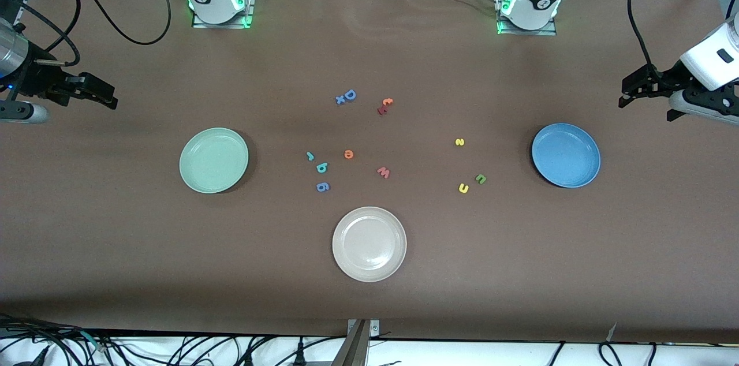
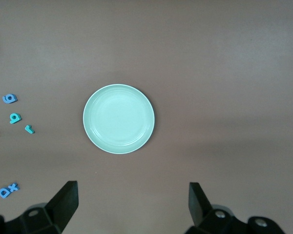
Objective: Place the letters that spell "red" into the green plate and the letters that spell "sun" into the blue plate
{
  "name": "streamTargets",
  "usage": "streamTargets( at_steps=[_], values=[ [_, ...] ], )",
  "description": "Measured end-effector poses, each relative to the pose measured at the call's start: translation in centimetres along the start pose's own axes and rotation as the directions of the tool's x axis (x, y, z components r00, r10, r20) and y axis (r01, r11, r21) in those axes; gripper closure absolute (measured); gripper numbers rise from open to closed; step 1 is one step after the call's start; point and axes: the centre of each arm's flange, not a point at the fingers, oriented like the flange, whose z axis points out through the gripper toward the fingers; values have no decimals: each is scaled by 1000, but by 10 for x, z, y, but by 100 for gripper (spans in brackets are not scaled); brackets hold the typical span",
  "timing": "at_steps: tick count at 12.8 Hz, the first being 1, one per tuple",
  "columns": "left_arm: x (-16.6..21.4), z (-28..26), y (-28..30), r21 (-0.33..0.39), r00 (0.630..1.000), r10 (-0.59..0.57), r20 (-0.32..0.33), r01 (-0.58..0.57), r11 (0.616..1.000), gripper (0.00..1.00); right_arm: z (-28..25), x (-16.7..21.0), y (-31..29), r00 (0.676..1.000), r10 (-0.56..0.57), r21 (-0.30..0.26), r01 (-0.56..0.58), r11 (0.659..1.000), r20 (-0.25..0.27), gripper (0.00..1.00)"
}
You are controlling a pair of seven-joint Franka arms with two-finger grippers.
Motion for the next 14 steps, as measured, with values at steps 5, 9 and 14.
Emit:
streamTargets(
  at_steps=[5,9,14],
  values=[
    [1,0,-1,0,1000,0,-1,0,1000,0,-1,0,0,1000,-1,0,1,1000,-2,0],
    [5,5,-7,4,1000,-8,-11,8,1000,0,-1,0,2,1000,3,1,-3,1000,-2,0],
    [4,-1,-13,10,1000,-18,-25,18,1000,0,-1,0,2,1000,3,1,-3,1000,-2,0]
  ],
)
